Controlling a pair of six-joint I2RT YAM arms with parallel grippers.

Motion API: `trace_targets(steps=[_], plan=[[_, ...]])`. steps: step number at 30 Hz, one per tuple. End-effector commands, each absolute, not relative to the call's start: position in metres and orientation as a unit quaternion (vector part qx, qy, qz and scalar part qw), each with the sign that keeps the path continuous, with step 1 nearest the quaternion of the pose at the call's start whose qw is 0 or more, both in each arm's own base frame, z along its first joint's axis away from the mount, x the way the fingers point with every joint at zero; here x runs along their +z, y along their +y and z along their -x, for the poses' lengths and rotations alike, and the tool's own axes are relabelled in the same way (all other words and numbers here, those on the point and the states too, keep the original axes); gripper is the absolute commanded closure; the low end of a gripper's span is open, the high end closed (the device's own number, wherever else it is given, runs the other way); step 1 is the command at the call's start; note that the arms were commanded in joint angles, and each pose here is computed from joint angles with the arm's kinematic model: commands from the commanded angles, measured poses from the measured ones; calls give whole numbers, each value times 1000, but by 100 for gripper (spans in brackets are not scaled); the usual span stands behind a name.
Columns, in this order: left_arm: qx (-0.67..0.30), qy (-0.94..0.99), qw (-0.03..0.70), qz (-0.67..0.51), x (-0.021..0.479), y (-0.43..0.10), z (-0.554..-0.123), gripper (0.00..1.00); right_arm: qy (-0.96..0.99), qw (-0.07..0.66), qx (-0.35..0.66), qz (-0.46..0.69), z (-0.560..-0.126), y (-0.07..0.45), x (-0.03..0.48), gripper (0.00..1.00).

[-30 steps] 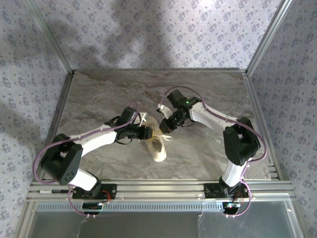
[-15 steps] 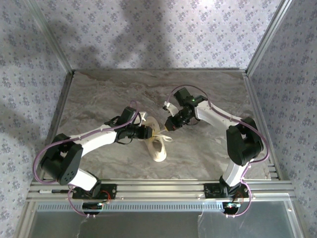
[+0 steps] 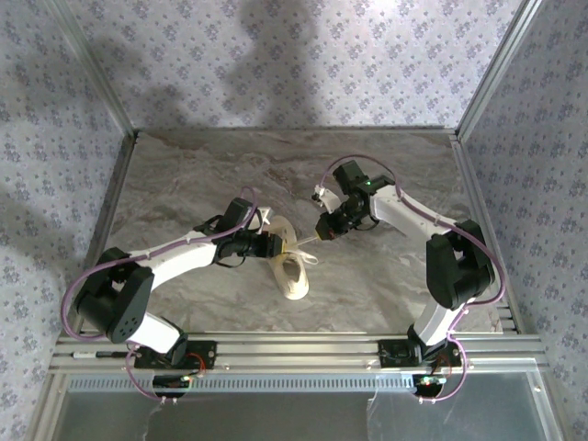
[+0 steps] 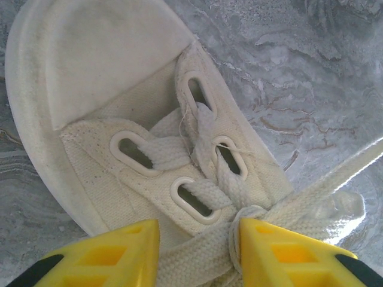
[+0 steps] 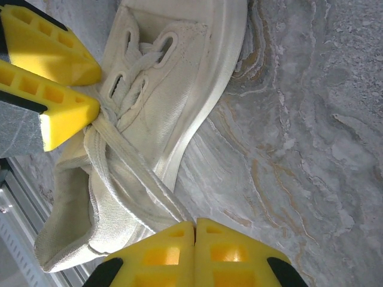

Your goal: Tie the shoes

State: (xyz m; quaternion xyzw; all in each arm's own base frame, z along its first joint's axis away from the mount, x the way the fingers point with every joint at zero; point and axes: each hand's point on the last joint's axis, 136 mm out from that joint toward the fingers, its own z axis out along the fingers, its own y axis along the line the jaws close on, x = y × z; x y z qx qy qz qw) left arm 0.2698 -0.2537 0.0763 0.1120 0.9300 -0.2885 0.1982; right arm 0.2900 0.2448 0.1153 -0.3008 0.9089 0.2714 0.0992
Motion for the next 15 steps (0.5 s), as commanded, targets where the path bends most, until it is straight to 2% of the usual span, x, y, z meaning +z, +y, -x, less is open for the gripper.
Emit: trace_targets(steps=[1,5,7,12,15], plan=[[-249,949,165,-104,58,-237,-258,59,918,96,244,298,-290,231,115,98],[-254,941,188,-120,82,-239,-262,47,915,121,244,299,-294,236,128,67],[-256,936,205,-128,97,-239,-266,45,915,137,236,296,-297,234,137,60],[-266,925,240,-130,128,-225,-269,42,912,181,215,299,-301,238,160,59],[-273,922,252,-111,135,-207,-264,42,899,194,208,334,-292,262,164,60]])
